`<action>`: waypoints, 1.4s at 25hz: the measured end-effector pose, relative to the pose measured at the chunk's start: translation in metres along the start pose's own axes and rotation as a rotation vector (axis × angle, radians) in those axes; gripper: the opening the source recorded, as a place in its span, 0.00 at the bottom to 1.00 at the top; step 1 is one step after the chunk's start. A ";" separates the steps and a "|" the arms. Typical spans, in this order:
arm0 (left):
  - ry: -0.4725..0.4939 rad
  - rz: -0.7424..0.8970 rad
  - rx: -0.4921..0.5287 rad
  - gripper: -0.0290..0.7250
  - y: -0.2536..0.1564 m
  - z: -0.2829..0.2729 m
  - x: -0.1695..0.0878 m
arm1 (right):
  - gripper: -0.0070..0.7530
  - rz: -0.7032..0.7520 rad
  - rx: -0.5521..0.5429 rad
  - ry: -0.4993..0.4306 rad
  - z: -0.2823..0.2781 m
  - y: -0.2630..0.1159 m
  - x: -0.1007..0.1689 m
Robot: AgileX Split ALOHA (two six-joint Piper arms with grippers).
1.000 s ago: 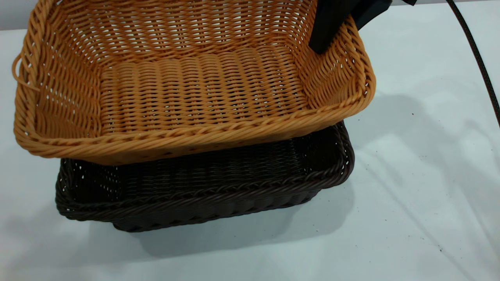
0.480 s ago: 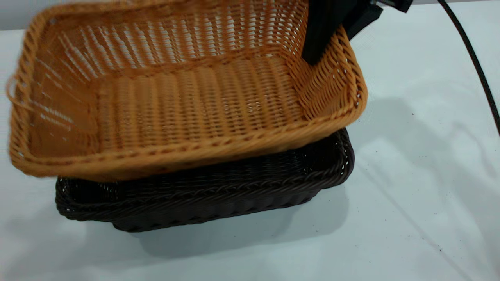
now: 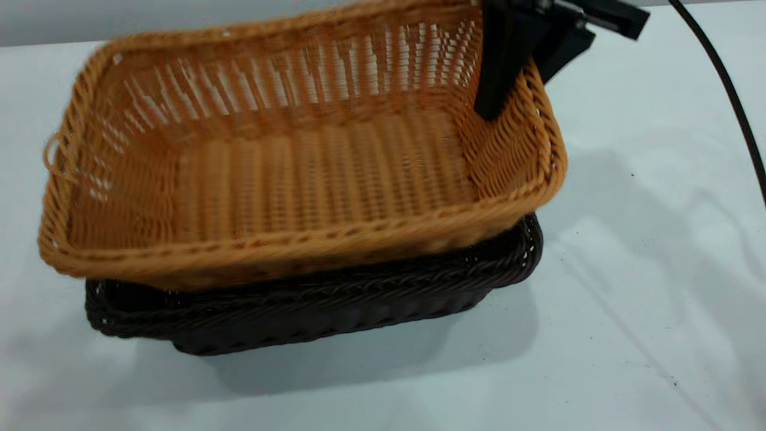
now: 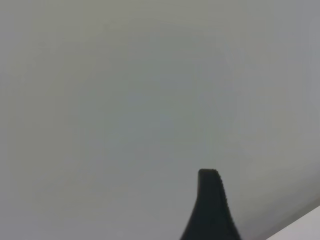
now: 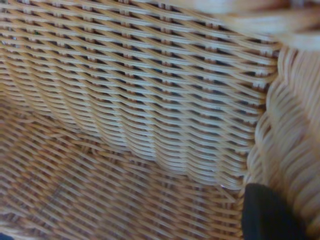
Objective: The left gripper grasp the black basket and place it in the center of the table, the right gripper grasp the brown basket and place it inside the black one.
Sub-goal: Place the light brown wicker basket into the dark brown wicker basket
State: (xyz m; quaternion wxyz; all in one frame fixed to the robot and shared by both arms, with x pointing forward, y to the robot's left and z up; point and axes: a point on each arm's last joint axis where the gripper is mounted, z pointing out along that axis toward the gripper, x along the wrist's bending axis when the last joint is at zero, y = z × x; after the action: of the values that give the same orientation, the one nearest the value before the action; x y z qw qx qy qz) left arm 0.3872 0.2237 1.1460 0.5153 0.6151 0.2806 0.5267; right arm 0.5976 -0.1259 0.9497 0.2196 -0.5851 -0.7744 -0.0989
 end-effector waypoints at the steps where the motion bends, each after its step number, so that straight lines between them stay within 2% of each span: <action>1: 0.001 0.000 0.000 0.65 0.000 0.000 0.000 | 0.14 0.006 0.011 -0.003 0.002 -0.001 -0.002; 23: 0.010 -0.001 0.000 0.65 0.000 0.000 0.001 | 0.16 -0.016 0.027 0.001 0.008 -0.001 -0.004; 25: 0.010 -0.001 0.000 0.65 0.000 0.000 0.001 | 0.22 -0.034 0.027 0.021 0.008 -0.001 -0.002; 31: 0.003 -0.002 0.001 0.65 0.000 0.000 0.000 | 0.52 -0.073 0.016 0.060 0.007 0.000 0.002; 35: -0.004 -0.003 0.001 0.65 0.000 0.000 0.000 | 0.61 -0.079 0.018 0.048 0.007 -0.001 0.001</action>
State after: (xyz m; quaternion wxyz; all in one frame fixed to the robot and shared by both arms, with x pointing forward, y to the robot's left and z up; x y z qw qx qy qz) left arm 0.3871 0.2234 1.1458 0.5163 0.6159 0.2808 0.5246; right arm 0.5951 -0.1227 0.9442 0.2391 -0.5498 -0.7921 -0.1146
